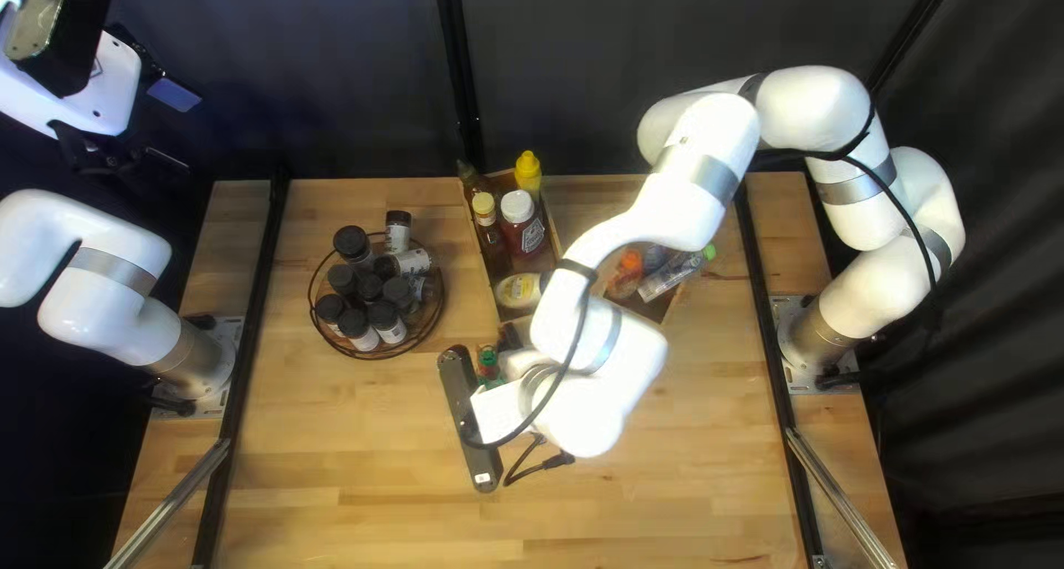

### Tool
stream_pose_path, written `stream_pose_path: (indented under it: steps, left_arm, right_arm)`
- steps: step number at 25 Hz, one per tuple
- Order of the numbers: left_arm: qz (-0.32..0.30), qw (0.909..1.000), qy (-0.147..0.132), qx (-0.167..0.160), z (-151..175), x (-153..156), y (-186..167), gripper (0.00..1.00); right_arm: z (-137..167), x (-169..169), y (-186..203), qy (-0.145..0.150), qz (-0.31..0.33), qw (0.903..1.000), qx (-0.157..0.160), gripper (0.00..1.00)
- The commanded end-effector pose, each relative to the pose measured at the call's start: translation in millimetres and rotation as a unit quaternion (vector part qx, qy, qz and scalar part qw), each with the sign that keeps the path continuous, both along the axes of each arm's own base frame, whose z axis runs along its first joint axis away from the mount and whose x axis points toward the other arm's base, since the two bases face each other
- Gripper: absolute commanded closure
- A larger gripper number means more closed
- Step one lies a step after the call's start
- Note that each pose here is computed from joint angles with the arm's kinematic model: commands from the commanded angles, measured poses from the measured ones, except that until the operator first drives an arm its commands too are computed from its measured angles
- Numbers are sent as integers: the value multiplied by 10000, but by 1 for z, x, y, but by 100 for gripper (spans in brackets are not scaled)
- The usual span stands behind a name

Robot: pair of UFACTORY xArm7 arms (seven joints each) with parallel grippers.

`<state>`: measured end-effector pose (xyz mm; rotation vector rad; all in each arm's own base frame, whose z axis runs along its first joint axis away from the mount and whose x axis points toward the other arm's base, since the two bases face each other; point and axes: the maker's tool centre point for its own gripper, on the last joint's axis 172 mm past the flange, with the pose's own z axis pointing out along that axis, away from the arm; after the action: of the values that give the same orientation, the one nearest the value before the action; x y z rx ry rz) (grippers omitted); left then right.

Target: Separate condiments, baby food and spices and place it in 3 different racks/containers

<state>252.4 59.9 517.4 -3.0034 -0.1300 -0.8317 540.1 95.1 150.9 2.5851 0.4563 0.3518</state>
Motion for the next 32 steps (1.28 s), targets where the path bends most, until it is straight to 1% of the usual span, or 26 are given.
stream_pose_path:
  steps: [1,4,9,12,13,17,22,27,29,32]
  left_arm:
    - [0,10000,0,0,0,0,0,0]
    - [0,10000,0,0,0,0,0,0]
    - [0,10000,0,0,0,0,0,0]
    - [0,10000,0,0,0,0,0,0]
    - [0,10000,0,0,0,0,0,0]
    - [0,10000,0,0,0,0,0,0]
    - [0,10000,0,0,0,0,0,0]
    - [0,10000,0,0,0,0,0,0]
    - [0,10000,0,0,0,0,0,0]
    - [0,10000,0,0,0,0,0,0]
  right_arm:
    - [-2,0,-1,20,-5,10000,-9,97]
    - [1,-2,0,13,-13,10000,-29,99]
    - [16,-15,4,-53,-8,10000,-58,100]
    - [31,-26,2,-108,-12,9999,-76,100]
    - [41,-32,-1,-142,-31,9998,-96,100]
    - [65,-49,-11,-245,-110,9995,-157,99]
    - [96,-77,-36,-335,-411,9983,-252,100]
    - [137,-113,-75,-375,-877,9945,-427,100]
    - [157,-131,-97,-438,-1126,9910,-585,100]
    - [176,-148,-126,-529,-1433,9851,-792,100]
